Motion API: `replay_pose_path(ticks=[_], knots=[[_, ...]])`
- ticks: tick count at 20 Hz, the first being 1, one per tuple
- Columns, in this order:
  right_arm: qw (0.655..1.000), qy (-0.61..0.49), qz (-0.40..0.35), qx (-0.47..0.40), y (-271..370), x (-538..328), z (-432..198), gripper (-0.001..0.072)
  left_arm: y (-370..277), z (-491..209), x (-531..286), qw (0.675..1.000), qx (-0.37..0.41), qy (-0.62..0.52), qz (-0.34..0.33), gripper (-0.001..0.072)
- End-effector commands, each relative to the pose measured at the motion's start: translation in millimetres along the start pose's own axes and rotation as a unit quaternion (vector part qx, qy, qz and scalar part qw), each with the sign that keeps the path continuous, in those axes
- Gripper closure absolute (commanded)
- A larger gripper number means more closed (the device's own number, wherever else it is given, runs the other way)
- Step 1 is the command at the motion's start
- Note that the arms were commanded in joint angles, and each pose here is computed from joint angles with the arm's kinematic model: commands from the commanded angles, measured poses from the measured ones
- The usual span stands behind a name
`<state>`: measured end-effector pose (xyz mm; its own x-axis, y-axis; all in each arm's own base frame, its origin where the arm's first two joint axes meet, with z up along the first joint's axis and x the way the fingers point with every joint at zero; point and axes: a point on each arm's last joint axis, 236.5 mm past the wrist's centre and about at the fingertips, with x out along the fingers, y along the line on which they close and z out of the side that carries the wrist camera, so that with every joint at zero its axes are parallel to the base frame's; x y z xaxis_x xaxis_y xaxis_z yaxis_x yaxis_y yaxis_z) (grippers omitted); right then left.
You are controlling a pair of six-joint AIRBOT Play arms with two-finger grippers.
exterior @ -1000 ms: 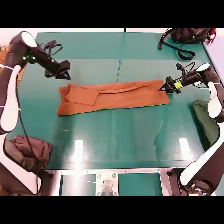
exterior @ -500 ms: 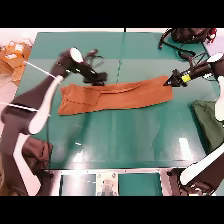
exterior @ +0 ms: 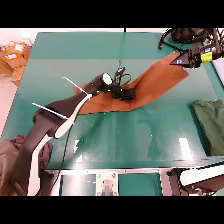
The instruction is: Fold the shirts.
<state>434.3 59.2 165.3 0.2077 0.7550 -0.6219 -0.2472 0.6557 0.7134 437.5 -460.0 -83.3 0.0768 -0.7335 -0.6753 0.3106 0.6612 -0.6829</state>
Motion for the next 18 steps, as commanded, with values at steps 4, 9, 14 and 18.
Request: replay_pose_path(ticks=[4,9,14,18], knots=[[1.0,0.004,0.021,-0.021,30,4,-3,0.0696,-11,5,-20,1.0,-0.011,0.007,-0.028,0.0685],[0.999,0.029,0.035,-0.029,56,30,-8,0.0696,-8,33,-154,0.999,0.021,0.017,-0.041,0.0685],[0.997,0.032,0.059,-0.048,122,105,-4,0.0696,11,67,-293,0.998,0.032,-0.043,-0.026,0.0684],[0.997,-0.016,0.059,-0.054,169,212,-1,0.0695,44,79,-357,0.995,0.03,-0.096,-0.002,0.0684]])
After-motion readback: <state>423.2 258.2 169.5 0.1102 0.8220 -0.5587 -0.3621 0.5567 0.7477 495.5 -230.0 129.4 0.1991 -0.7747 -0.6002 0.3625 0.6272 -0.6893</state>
